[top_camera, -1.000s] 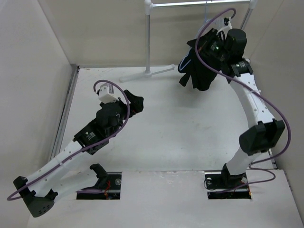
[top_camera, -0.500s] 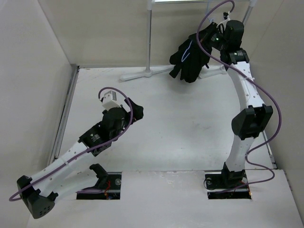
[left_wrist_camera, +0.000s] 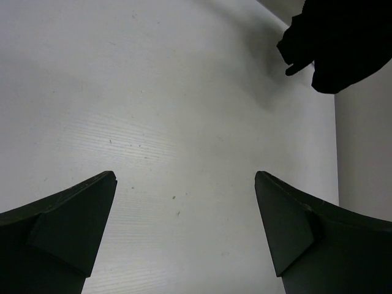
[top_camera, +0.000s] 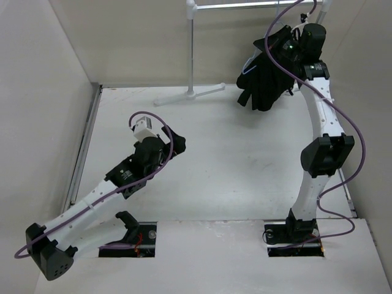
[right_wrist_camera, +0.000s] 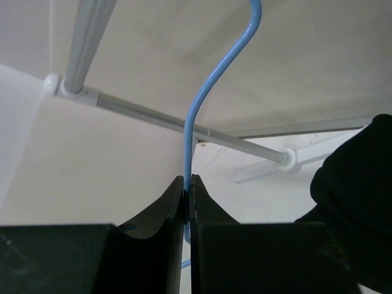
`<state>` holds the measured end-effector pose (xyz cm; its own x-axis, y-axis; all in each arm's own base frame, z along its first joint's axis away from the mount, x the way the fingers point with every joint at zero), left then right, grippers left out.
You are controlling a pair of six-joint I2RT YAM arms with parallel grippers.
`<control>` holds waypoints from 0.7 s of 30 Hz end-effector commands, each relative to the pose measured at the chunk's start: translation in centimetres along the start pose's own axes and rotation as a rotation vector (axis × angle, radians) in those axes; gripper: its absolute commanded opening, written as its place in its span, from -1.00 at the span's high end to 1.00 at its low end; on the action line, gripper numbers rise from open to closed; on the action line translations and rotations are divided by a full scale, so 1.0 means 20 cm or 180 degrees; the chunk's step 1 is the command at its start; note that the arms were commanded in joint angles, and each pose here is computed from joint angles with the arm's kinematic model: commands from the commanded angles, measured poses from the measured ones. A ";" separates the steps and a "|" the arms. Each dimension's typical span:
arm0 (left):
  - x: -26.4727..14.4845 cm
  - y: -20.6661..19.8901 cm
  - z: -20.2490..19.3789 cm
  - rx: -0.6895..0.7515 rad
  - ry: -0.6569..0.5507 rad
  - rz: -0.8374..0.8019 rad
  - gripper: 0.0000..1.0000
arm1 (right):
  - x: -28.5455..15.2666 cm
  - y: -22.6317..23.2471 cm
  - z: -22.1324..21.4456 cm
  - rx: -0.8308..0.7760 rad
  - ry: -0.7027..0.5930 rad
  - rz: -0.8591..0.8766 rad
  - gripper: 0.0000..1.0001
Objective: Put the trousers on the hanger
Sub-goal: Place the hanger at the clothesline.
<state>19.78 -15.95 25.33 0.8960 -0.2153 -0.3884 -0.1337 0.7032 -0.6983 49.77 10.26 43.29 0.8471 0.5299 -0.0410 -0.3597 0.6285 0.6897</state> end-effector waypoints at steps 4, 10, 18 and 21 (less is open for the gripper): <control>0.03 -0.02 -0.01 -0.0121 0.0002 -0.0087 -1.00 | -0.01 0.02 0.11 -0.0185 -0.0286 0.0164 0.95; 0.04 -0.01 -0.03 -0.0138 0.0051 -0.0083 -1.00 | -0.01 -0.04 0.05 -0.0134 -0.0239 0.0041 0.83; 0.05 0.00 -0.03 -0.0132 0.0113 -0.0022 -1.00 | -0.08 -0.01 0.05 -0.0220 -0.0272 -0.0025 -0.32; 0.06 0.02 0.00 -0.0111 0.0117 0.0072 -1.00 | -0.15 0.01 0.06 -0.0243 -0.0321 -0.0054 -0.66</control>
<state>20.41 -16.27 23.74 0.8713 -0.2333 -0.4318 -0.1611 0.6952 -0.7005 50.39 8.75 38.90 0.8695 0.4783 -0.1231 -0.2655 0.6628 0.7002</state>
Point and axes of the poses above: each gripper's point midway between its finger pads, its own x axis out along the fingers, its own y axis along the line the jaws close on, z = x × y, the point moved 7 cm from there along -x, back along the fingers, and after that the axes turned 9 degrees about -x, right-handed, at the moved point
